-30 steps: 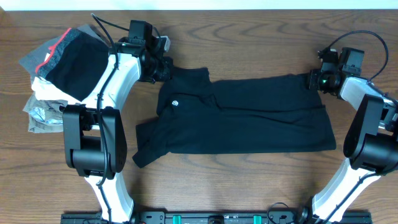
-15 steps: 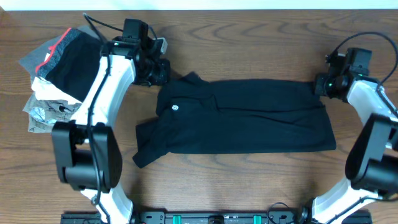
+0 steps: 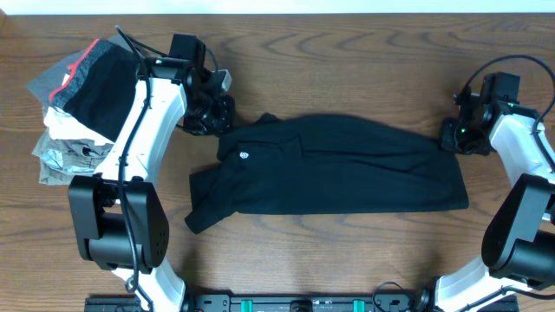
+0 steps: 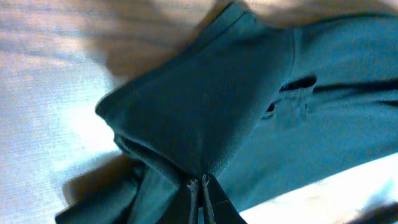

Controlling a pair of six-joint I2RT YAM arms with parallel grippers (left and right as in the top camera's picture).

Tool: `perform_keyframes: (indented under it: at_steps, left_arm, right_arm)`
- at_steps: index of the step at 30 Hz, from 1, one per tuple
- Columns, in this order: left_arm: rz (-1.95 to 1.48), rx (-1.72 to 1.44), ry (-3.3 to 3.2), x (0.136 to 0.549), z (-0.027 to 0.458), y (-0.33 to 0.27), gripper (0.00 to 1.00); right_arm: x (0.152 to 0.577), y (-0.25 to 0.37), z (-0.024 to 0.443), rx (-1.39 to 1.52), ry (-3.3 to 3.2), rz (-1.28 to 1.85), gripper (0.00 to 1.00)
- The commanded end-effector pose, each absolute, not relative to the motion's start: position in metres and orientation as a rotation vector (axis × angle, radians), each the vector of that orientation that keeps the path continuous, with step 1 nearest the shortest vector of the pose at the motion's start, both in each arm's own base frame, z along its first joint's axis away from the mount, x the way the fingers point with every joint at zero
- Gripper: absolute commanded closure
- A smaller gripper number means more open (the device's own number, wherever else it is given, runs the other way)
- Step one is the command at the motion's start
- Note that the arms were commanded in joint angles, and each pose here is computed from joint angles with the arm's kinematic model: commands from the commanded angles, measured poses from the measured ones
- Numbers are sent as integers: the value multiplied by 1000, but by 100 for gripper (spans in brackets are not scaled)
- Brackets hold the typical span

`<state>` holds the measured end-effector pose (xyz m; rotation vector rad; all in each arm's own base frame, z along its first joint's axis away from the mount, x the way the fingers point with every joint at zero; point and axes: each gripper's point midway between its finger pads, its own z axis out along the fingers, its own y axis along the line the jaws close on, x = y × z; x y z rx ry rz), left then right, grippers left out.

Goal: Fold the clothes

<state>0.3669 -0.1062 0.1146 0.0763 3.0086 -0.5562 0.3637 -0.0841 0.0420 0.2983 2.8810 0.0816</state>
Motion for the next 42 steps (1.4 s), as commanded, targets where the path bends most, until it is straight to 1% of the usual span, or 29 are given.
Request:
perform_keyframes:
  at_steps: [1,8,17,25,33,37,42]
  left_arm:
    - [-560,66,3001,362,127,-103,94]
    - [-593,65,3012,341,149,-105,94]
    - [-594,32,3128,311,151,-101,94]
    - [-572,11,3213,292,149,-96,94]
    - [-570,23,3273,277,144,-100,94]
    - [-547,39,3292,273,140,-101,94]
    - [-476,32,3356,259,125,-92,94]
  right_arm:
    - [356,-90,47,352,2894,22,99]
    - [340,-91,44,426,2948,30,99]
    - [314,-109,54,637,3014,17,99]
    - [306,-111,71,668,3053,26,99]
    - [298,-108,73,676,3090,33,99]
    - [288,-115,74,684,3125,-52,99]
    - [278,-140,77,757,3115,-290,99]
